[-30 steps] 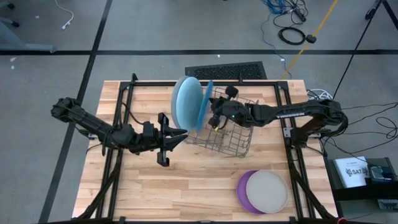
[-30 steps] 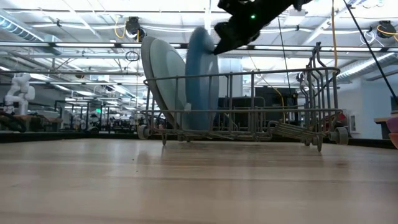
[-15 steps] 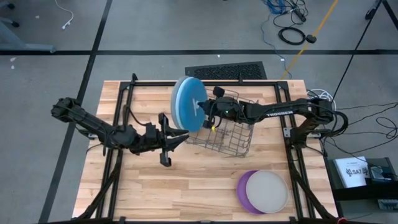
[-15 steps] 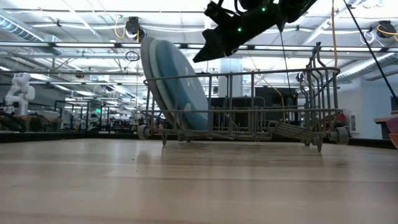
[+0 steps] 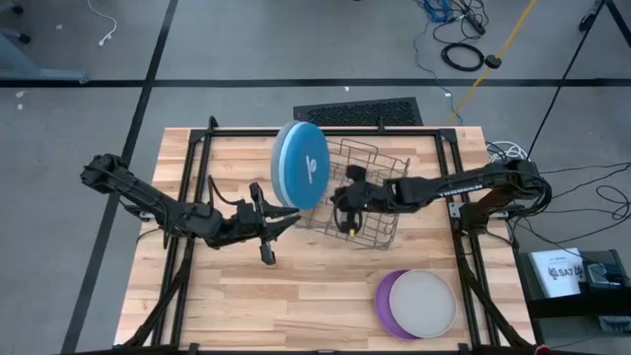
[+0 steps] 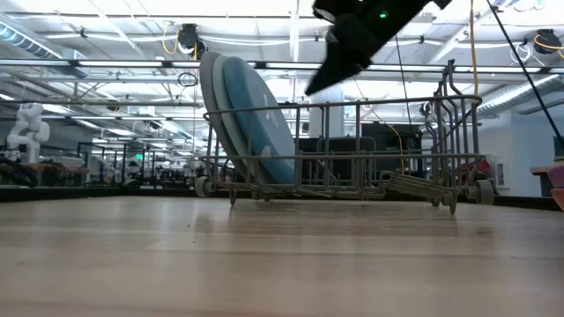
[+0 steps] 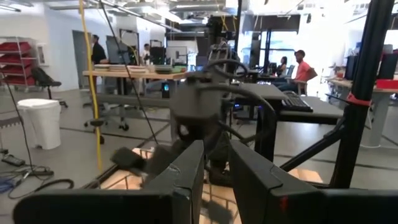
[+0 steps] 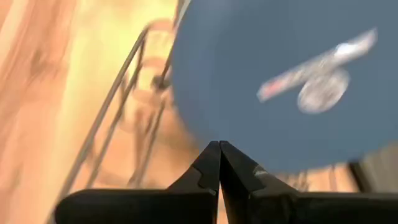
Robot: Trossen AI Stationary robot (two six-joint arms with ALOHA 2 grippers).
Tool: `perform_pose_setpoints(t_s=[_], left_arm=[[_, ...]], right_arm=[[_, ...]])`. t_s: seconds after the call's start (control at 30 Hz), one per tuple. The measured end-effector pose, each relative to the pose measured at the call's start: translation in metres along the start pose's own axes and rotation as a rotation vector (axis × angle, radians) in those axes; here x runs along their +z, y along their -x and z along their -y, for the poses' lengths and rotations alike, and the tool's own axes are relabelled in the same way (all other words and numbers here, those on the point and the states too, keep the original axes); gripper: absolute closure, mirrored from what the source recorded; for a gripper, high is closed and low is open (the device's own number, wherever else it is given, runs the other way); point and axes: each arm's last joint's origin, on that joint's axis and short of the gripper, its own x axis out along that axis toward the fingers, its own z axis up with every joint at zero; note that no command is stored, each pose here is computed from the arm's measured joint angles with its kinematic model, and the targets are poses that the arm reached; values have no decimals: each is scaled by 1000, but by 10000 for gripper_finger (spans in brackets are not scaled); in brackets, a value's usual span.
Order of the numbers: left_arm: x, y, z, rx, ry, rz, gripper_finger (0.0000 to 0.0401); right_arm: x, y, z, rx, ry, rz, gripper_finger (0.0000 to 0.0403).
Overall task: Sort dishes
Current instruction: Adjust the dish rack
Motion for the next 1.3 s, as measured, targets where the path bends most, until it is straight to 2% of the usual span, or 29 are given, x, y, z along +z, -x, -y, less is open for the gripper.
perform_pose_setpoints(t_s=[0.17, 0.53, 0.77, 0.9, 1.1, 1.3], left_arm=[[0, 0, 0, 2, -3, -4, 326], [-3, 0, 0, 2, 27, -26, 326], [-34, 4, 0, -28, -145, -296, 326], [-53, 5, 0, -43, -292, -425, 326], [-82, -2, -8, 4, -401, -601, 326], [-106, -8, -10, 13, -480, -702, 326]], right_arm=[[-15, 8, -21, 51, 22, -141, 403], [-17, 7, -31, 92, 35, -156, 403], [-17, 12, -40, 125, 94, -147, 403], [-13, 25, -43, 132, 109, -112, 403], [13, 62, -40, 162, 91, 27, 403], [32, 101, -38, 200, 109, 156, 403]])
